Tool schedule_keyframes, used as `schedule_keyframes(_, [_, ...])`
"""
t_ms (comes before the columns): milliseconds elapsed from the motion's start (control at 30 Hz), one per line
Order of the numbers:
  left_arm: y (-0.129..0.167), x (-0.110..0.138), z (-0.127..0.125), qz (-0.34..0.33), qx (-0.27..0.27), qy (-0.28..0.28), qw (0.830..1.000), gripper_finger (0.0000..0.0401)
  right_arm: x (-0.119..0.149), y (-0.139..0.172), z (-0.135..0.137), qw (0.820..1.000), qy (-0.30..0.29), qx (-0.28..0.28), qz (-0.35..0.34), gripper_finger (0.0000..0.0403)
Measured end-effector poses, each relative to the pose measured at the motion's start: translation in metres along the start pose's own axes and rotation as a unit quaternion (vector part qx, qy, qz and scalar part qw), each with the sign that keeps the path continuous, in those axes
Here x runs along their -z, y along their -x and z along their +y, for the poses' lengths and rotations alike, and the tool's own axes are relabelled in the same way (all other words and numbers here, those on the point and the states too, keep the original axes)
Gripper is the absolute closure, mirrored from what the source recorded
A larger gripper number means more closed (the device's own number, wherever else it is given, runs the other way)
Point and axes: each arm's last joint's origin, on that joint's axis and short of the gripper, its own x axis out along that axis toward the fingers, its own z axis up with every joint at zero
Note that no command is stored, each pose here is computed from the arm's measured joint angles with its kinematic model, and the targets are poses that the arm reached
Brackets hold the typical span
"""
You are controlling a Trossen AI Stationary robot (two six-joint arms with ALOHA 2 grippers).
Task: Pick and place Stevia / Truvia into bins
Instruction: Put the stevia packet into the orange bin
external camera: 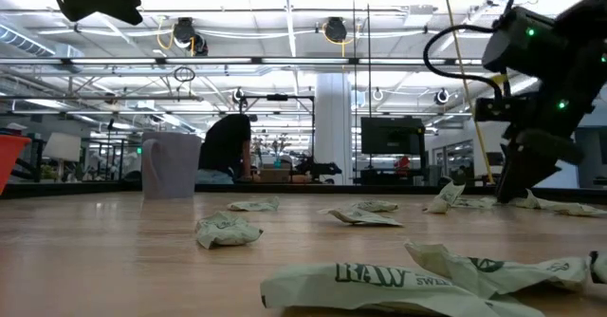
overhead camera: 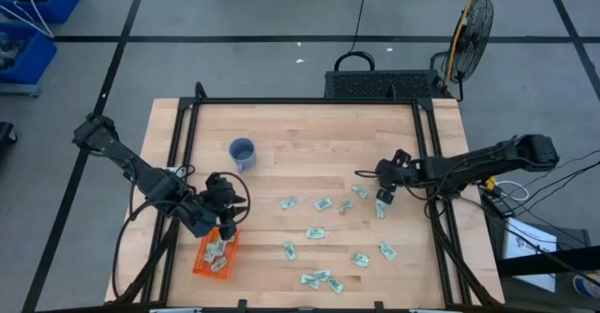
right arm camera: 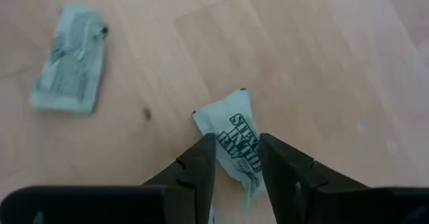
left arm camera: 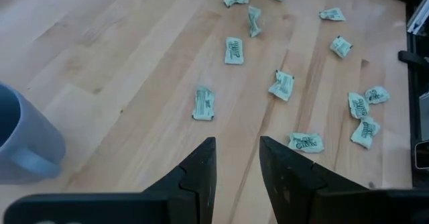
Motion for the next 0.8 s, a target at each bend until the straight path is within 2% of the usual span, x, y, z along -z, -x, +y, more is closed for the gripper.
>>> schedule_keyframes(333, [-0.004, -0.005, 0.004, -0.004, -0.013, -0.001, 1.0, 0.0284, 0.015, -0.016, -0.006, 0.999, -0.028, -0.001, -0.03, 0.0297])
schedule_keyframes(433, [-0.005, -0.006, 0.006, -0.005, -0.018, -0.013, 1.0, 0.0284, 0.015, -0.016, -0.006, 0.999, -0.034, -0.002, -0.029, 0.032])
schedule_keyframes(600, [-0.007, -0.009, 0.009, -0.006, -0.025, -0.021, 0.999, 0.0284, 0.014, -0.016, -0.005, 0.998, -0.045, -0.012, -0.039, 0.0386])
schedule_keyframes(700, [-0.008, -0.01, 0.01, -0.007, -0.029, -0.019, 0.999, 0.0284, 0.009, -0.016, -0.002, 0.996, -0.049, -0.031, -0.064, 0.0396])
schedule_keyframes(800, [-0.009, -0.011, 0.011, -0.008, -0.032, -0.016, 0.999, 0.0284, 0.0, -0.014, 0.005, 0.99, -0.039, -0.089, -0.102, 0.0392])
